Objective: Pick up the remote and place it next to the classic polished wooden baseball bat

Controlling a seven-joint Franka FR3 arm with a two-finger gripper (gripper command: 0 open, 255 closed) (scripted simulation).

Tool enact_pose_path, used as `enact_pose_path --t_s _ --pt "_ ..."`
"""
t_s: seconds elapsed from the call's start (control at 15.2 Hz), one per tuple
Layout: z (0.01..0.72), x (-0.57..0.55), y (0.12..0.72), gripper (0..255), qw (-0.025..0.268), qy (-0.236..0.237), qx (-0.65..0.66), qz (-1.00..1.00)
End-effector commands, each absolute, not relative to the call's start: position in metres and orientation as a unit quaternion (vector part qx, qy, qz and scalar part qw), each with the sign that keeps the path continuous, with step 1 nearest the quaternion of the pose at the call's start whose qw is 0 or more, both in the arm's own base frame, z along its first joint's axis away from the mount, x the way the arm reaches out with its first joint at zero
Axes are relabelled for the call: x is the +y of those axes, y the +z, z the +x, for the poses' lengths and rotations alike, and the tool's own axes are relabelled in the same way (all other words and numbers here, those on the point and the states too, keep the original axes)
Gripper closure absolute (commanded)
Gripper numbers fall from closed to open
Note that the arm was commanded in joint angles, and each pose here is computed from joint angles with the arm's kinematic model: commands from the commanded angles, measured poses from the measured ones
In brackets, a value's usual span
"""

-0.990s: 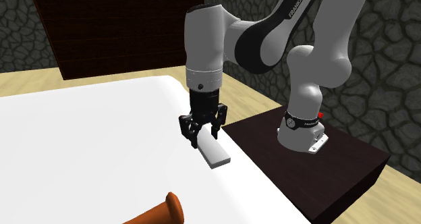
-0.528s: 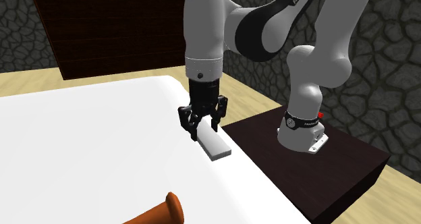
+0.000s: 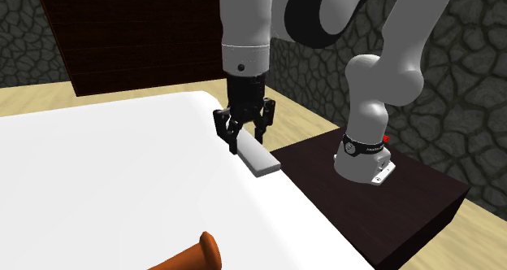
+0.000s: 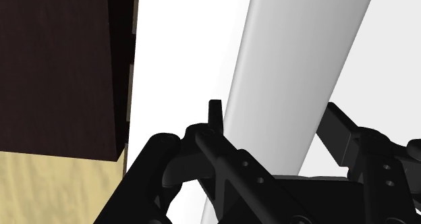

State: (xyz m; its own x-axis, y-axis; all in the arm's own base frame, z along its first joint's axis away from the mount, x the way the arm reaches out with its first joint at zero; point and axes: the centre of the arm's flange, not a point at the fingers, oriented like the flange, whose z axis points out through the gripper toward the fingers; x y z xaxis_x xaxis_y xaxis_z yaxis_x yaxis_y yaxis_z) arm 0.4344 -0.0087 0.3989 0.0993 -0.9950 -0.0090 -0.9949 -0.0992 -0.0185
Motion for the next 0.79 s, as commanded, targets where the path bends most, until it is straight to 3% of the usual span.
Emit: enact_pose_path --t_s 0.0,0.73 --pt "0.435 -0.009 0.410 255 0.010 -0.003 0.671 -0.741" --pt "0.435 -0.009 0.468 255 0.010 -0.003 0.671 -0.741"
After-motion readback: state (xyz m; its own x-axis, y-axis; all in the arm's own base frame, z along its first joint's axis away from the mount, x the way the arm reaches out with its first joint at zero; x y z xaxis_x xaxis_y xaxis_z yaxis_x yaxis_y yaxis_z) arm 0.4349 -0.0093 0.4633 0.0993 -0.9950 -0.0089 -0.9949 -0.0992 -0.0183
